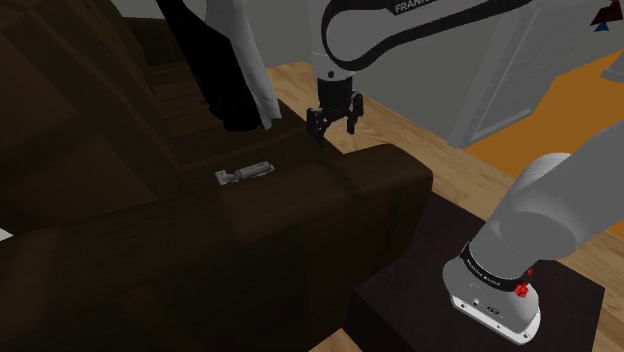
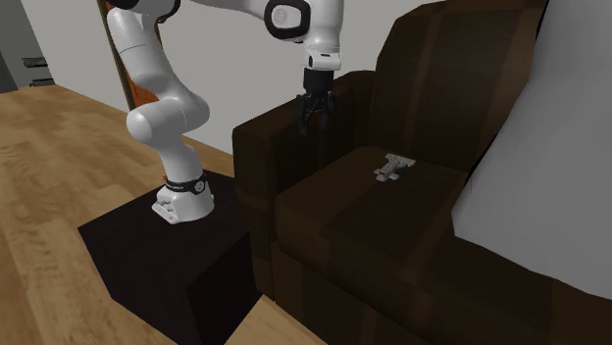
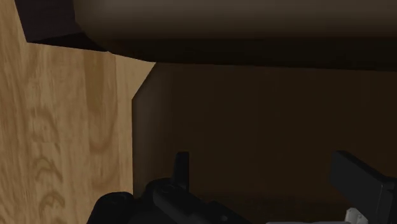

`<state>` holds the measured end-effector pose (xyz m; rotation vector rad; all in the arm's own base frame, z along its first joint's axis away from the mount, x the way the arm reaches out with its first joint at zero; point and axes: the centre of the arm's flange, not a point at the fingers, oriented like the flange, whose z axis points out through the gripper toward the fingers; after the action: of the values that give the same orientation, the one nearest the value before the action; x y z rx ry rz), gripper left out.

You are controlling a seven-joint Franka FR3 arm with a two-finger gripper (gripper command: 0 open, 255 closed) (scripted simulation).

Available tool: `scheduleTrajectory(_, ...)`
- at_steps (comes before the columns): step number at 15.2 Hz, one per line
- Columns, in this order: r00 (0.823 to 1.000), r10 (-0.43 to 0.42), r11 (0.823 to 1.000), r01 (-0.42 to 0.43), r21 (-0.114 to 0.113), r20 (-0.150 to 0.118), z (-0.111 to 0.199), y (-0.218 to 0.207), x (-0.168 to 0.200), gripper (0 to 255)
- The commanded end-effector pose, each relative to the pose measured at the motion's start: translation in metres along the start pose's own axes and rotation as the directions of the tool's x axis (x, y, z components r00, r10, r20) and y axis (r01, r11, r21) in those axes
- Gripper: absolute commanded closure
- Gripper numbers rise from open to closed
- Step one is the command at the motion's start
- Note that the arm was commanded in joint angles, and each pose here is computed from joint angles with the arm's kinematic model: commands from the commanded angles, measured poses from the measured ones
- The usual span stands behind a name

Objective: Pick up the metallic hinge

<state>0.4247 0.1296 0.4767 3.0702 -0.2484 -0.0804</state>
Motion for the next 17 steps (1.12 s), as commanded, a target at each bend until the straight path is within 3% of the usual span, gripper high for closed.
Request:
scheduleTrajectory(1, 1.000, 0.008, 1.000, -0.008, -0.003, -0.004, 0.012, -0.019, 0.013, 0)
scheduleTrajectory(17, 0.998, 0.059, 0.998, -0.060, -0.032, -0.033, 0.093, -0.176, 0.131, 0)
